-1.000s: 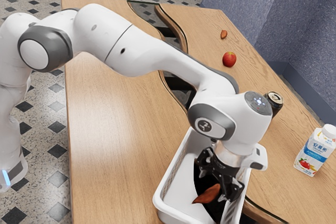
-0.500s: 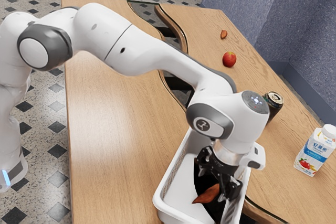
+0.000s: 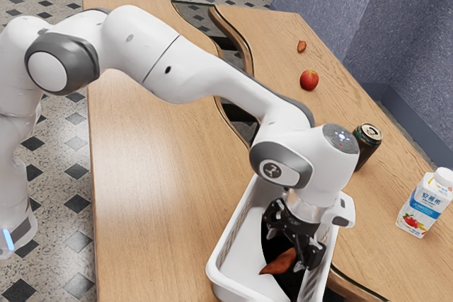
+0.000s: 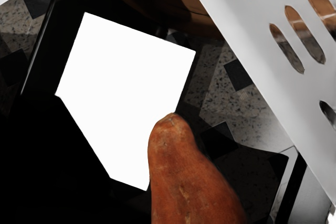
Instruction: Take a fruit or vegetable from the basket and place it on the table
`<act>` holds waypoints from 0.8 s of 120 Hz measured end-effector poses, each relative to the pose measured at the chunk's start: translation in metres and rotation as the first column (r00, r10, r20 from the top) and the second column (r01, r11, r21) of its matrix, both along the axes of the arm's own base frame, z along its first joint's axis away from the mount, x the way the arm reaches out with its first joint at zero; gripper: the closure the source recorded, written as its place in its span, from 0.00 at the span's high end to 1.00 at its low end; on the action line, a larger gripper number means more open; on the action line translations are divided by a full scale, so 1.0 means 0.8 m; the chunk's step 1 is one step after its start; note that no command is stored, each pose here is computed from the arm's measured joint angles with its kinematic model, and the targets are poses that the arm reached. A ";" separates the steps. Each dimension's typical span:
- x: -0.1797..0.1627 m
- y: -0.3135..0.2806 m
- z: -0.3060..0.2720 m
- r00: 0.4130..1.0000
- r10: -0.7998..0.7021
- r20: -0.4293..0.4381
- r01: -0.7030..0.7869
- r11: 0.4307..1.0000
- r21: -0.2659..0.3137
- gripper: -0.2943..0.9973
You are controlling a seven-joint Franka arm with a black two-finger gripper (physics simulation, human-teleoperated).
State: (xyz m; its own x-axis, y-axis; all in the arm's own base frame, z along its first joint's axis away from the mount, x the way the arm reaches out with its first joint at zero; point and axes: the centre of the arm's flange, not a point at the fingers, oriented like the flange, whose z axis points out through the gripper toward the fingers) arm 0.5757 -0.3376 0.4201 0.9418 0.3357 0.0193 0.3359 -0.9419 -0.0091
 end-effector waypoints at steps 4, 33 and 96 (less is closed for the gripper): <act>-0.001 0.001 -0.004 1.000 0.000 -0.002 0.000 1.000 0.001 0.77; -0.001 0.000 -0.006 1.000 0.002 0.007 -0.002 1.000 -0.008 0.57; 0.001 0.003 0.071 0.991 -0.010 0.134 0.011 1.000 -0.002 0.36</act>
State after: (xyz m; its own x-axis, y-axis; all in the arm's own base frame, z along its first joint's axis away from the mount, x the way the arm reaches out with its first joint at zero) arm 0.5769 -0.3355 0.4768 0.9343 0.3260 0.1446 0.3240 -0.9453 0.0377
